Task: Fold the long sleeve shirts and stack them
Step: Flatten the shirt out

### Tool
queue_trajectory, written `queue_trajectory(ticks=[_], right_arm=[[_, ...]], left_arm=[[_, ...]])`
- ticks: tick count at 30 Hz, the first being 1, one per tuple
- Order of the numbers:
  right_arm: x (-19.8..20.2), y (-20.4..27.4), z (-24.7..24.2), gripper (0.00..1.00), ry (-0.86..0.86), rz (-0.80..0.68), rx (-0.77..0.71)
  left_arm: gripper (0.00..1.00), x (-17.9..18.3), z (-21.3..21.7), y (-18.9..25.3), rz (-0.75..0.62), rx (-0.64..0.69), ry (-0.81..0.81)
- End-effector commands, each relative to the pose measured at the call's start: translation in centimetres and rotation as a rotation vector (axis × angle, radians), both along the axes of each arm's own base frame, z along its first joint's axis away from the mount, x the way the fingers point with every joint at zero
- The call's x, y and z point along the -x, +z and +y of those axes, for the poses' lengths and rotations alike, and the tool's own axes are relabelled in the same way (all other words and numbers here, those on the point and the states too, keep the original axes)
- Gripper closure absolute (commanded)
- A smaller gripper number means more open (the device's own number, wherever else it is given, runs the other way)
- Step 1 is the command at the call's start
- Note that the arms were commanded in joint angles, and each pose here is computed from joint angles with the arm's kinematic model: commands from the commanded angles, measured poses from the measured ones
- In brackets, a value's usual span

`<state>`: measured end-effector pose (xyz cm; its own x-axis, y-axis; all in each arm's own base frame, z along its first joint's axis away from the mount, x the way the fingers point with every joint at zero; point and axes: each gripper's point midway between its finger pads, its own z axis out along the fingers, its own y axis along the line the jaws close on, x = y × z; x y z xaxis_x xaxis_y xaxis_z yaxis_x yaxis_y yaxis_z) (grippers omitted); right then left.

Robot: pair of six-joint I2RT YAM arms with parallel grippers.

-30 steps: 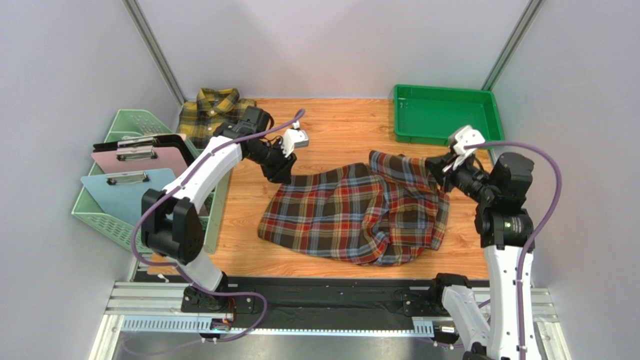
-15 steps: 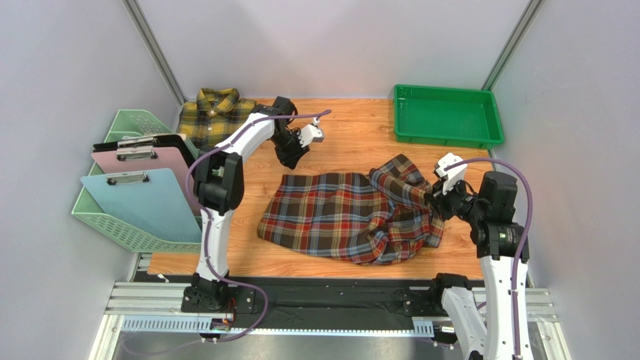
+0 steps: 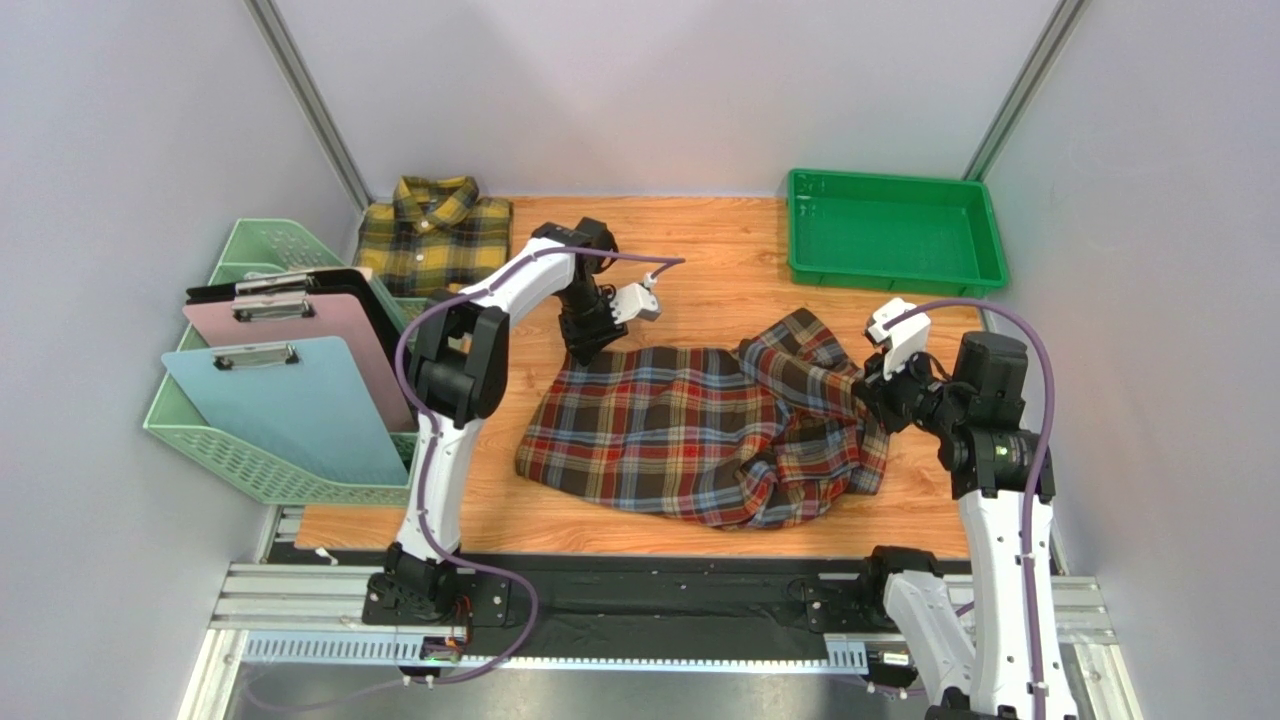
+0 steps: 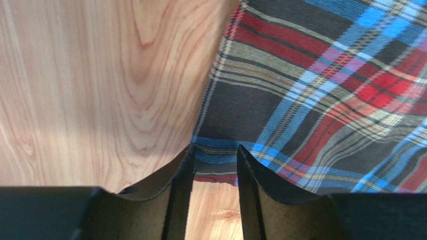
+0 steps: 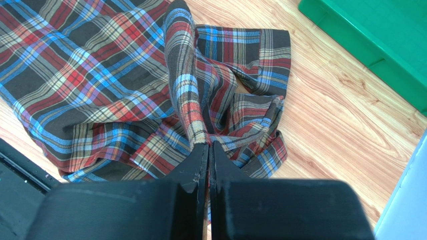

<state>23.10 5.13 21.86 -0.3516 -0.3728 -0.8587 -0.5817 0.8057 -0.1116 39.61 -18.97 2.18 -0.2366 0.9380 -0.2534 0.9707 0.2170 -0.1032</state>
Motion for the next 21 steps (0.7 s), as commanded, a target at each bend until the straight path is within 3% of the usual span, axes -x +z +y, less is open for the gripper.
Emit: queue_trajectory(ticks=[1,3,5,6,7,9,10,12,15,21], right_arm=[[-1.2,1.2,-0.5,1.00,-0.016,-0.064,0.027],[-1.3,1.0,-0.6,1.00,-0.021,-0.062,0.027],[-1.7,1.0,-0.6,1.00,-0.028,-0.069,0.021],[-1.8,1.0,-0.7,1.00,-0.032,-0.068,0.017],[-2.2,1.1,-0.8,1.00,-0.042,-0.080,0.019],[-2.5,1.2,-1.0,1.00,-0.057,-0.084,0.015],[-2.8,1.4,-1.2,1.00,-0.068,-0.098,0.019],[-3.2,1.4,-1.4,1.00,-0.095,-0.101,0.007],[-4.8,3.0,-2.3,1.00,-0.160,-0.178,0.000],[-9.5,9.1,-4.1,1.00,-0.287,-0.338,-0.068]], left_arm=[[0.56,0.9,0.7,-1.5,-0.011,-0.083,-0.025],[0.55,0.8,0.4,-0.9,-0.053,-0.088,-0.041],[0.60,1.3,0.5,-1.3,-0.058,-0.108,-0.042],[0.66,1.6,0.4,-1.5,-0.052,-0.113,-0.030],[0.83,2.0,0.6,-1.8,-0.041,-0.121,-0.019],[0.97,2.3,0.7,-1.8,-0.037,-0.121,0.006],[1.00,2.8,0.9,-1.3,-0.041,-0.117,0.018],[1.00,2.4,0.7,0.0,-0.063,-0.060,0.067],[1.00,0.4,0.5,5.4,-0.113,0.083,0.204],[1.00,-4.4,0.9,20.0,-0.356,0.327,0.417]])
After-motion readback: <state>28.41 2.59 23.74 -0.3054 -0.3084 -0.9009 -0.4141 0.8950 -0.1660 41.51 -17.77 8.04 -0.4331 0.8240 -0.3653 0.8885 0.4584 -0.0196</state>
